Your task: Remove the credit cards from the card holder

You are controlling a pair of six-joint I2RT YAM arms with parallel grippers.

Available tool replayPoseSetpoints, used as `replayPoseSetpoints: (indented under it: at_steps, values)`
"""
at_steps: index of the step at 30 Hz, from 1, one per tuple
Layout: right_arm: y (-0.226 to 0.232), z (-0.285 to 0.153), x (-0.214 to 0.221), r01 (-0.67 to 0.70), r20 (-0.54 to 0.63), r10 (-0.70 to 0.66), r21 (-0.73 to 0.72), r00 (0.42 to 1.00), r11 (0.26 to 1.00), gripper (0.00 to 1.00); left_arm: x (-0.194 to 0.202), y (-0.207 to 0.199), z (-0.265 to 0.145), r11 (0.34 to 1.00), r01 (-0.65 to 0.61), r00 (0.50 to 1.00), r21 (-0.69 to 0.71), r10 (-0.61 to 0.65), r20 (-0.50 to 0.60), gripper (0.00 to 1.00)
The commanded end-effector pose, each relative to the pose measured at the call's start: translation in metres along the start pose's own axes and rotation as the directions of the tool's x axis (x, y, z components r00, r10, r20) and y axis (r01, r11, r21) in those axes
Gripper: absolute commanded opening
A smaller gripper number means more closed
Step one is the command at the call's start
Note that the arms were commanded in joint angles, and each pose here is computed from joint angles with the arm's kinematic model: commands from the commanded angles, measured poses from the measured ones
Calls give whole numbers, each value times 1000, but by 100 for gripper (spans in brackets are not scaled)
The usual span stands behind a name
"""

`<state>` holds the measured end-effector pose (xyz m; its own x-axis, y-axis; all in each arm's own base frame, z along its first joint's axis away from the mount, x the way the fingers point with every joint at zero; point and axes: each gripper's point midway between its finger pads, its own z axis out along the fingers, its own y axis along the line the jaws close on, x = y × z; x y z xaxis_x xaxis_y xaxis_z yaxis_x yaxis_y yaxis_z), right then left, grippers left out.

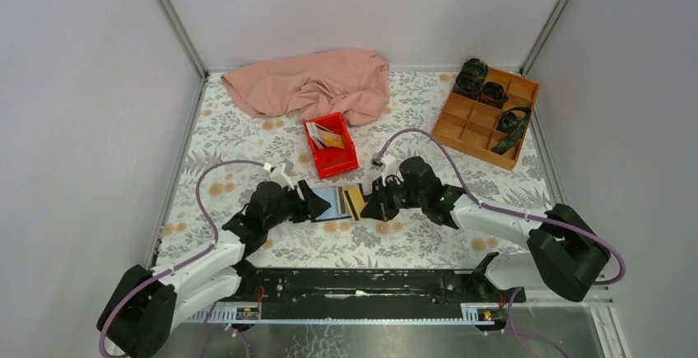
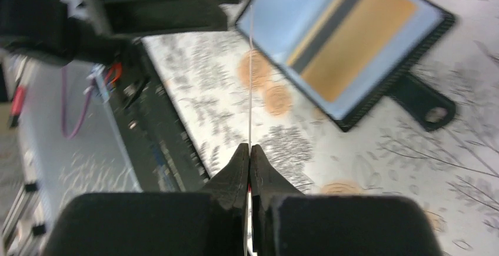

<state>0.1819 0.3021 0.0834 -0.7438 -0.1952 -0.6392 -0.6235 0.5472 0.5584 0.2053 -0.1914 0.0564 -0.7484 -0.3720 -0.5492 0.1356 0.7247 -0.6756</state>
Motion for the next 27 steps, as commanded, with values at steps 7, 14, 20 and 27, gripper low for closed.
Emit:
replayPoseSetpoints:
  at_steps: [7, 14, 20, 27]
  values:
    - [71, -38, 21, 100, -58, -133, -396, 989, 913, 0, 3, -93, -23, 896, -106, 979, 431, 170, -113, 61]
    - [79, -51, 13, 137, 11, -145, -401, 989, 906, 0, -6, -106, -43, 866, -124, 986, 484, 161, -35, 58]
    - [81, -53, 15, 132, 36, -129, -416, 991, 900, 0, -14, -123, -55, 829, -108, 992, 548, 126, 3, 57]
    - [82, -53, 16, 124, 30, -123, -427, 992, 896, 0, -15, -138, -65, 779, -109, 991, 618, 132, 7, 56]
